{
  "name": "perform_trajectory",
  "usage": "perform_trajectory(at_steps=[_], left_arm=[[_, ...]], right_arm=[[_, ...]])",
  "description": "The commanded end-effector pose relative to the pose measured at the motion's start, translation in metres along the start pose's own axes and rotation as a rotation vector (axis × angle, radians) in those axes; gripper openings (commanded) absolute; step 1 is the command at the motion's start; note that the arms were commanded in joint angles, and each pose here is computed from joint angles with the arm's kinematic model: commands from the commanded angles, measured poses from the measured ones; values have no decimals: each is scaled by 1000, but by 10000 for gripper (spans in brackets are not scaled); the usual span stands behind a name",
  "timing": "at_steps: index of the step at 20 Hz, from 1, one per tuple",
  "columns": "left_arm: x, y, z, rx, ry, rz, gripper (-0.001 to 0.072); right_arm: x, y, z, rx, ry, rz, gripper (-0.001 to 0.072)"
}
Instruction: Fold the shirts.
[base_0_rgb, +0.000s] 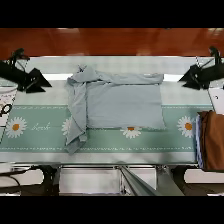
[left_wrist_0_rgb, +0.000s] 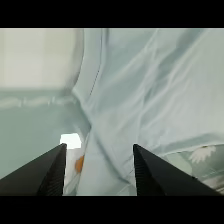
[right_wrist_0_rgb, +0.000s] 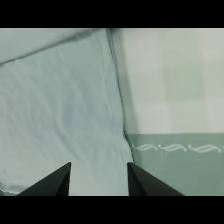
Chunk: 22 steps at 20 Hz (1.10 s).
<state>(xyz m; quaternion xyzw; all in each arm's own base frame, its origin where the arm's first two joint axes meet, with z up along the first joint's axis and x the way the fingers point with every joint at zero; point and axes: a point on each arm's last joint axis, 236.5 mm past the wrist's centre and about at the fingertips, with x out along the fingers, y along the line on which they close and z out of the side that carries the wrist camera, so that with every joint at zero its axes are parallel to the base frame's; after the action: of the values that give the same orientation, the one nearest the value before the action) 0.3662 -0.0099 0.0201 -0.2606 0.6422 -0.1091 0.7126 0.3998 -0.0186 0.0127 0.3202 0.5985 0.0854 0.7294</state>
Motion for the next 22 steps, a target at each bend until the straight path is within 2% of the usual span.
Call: perform_trajectory(at_steps=[1, 4, 7, 15, 22], left_arm=[[39, 4, -101, -69, -6, -73, 507], [75, -2, -173, -145, 110, -167, 507], [87, -35, -187, -179, 123, -344, 507], [128, -49, -170, -199, 88, -327, 507], [163, -64, -162, -125, 154, -267, 507]], right_arm=[[28, -8, -72, 52, -34, 120, 415], [36, 2, -111, 34, -34, 206, 415], [35, 2, -127, 1, -31, 195, 415], [33, 4, -125, -1, -46, 197, 415], [33, 1, -120, 0, -66, 186, 415]])
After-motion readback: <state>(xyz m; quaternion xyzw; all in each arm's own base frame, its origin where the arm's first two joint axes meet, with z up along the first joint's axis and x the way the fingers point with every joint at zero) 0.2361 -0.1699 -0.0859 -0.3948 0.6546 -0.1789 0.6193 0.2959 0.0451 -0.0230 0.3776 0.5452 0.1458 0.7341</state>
